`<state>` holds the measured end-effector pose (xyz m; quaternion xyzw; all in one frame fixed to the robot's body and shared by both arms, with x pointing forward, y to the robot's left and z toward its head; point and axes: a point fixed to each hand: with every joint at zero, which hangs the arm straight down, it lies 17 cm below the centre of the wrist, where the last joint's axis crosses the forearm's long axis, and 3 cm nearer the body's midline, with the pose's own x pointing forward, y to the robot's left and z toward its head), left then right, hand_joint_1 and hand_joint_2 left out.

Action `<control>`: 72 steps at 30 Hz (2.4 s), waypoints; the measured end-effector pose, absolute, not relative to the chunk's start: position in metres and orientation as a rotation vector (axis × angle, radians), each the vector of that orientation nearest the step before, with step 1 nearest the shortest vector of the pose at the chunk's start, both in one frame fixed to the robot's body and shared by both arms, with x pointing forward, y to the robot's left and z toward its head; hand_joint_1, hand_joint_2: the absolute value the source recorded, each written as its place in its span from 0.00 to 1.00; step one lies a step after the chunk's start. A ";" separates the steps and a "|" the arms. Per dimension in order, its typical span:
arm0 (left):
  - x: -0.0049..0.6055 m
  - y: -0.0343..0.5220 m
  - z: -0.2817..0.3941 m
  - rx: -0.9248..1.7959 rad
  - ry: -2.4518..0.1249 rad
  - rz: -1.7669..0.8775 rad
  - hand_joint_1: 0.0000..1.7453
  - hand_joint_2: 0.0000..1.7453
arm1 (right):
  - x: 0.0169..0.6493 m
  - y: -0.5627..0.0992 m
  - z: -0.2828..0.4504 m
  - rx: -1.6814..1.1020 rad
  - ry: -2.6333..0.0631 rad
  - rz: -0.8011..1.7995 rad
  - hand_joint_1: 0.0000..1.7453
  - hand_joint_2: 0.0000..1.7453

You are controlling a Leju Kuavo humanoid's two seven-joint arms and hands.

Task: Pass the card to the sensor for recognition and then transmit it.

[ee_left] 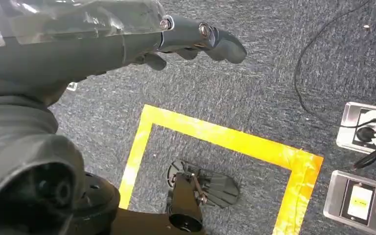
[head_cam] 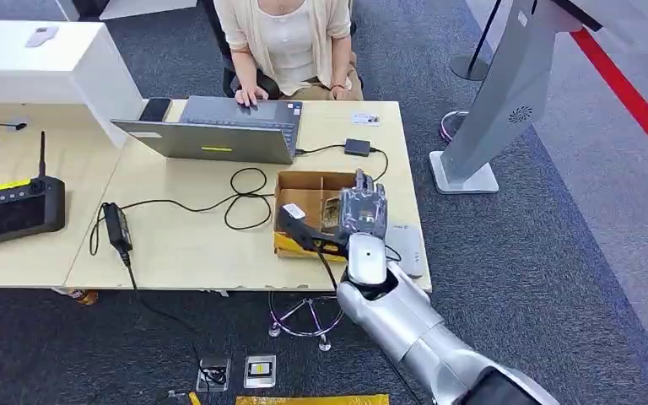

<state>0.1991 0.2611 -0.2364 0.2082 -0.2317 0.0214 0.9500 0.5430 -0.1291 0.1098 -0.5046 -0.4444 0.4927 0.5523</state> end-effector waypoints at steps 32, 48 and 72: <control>0.203 0.264 -0.236 0.429 -0.466 0.026 0.00 0.00 | 0.591 -0.154 0.203 -1.450 -1.041 1.173 1.00 1.00; 0.205 0.257 -0.235 0.421 -0.463 0.019 0.00 0.00 | 0.595 -0.172 0.209 -1.467 -0.991 1.149 1.00 1.00; 0.212 0.247 -0.232 0.412 -0.467 0.008 0.00 0.00 | 0.594 -0.205 0.204 -1.457 -0.932 1.092 1.00 1.00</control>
